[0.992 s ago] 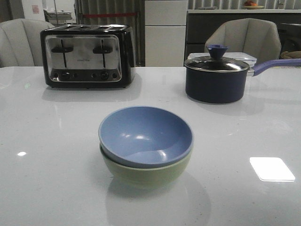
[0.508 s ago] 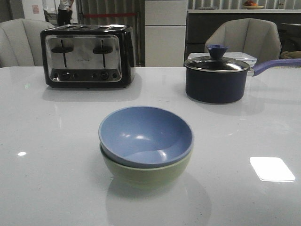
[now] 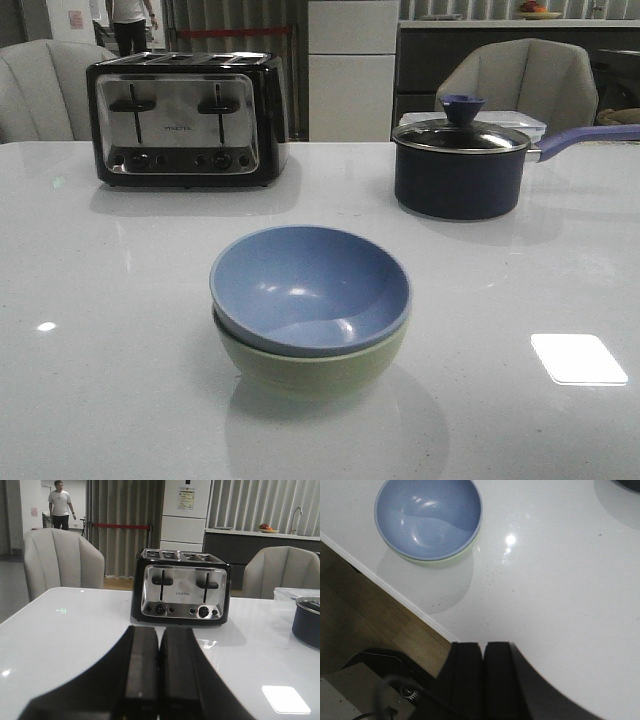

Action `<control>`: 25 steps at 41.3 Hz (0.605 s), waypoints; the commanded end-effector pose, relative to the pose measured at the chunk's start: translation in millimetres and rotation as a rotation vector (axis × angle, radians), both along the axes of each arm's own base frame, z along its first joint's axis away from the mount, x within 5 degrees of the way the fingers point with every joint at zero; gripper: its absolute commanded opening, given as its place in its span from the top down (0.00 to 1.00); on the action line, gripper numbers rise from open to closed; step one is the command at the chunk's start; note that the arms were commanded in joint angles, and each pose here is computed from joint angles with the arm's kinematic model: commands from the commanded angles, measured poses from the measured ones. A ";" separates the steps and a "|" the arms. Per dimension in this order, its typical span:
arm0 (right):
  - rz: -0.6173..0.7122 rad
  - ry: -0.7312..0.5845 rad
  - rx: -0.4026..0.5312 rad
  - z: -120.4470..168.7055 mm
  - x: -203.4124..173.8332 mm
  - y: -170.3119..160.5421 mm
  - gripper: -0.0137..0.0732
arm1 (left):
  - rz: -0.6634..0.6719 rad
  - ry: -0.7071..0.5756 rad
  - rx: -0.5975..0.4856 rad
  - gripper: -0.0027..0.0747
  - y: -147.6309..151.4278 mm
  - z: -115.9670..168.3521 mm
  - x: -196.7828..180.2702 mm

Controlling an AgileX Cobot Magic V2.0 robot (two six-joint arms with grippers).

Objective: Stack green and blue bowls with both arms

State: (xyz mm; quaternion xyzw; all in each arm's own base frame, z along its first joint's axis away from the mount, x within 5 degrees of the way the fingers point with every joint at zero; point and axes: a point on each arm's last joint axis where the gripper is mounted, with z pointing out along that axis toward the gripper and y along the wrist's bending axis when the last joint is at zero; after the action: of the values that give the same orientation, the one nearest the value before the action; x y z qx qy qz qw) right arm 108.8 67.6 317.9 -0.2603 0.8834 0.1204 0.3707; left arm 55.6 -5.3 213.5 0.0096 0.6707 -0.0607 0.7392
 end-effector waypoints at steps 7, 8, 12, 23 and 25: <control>-0.112 -0.149 0.052 20.5 -2.2 -17.4 0.78 | 0.007 -0.102 -0.026 0.84 1.1 7.1 -2.6; -0.138 -0.168 0.059 20.9 -3.1 -21.0 0.78 | 0.007 -0.102 -0.026 0.84 1.1 7.1 -2.6; -0.272 -0.287 0.095 20.1 -11.1 -38.7 0.78 | 0.007 -0.102 -0.026 0.84 1.1 7.1 -2.6; -0.555 -0.653 0.140 -34.4 -48.0 -67.2 0.78 | 0.007 -0.102 -0.026 0.84 1.1 7.1 -2.6; -0.584 -0.692 0.139 -48.3 -53.2 -68.9 0.78 | 0.007 -0.102 -0.026 0.84 1.1 7.1 -2.6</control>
State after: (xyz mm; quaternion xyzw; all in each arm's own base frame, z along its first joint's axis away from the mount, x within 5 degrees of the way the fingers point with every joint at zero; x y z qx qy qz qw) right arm 61.6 2.7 270.6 -0.0203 0.7936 0.0022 0.6081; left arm 55.6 -5.3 213.5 0.0096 0.6707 -0.0607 0.7392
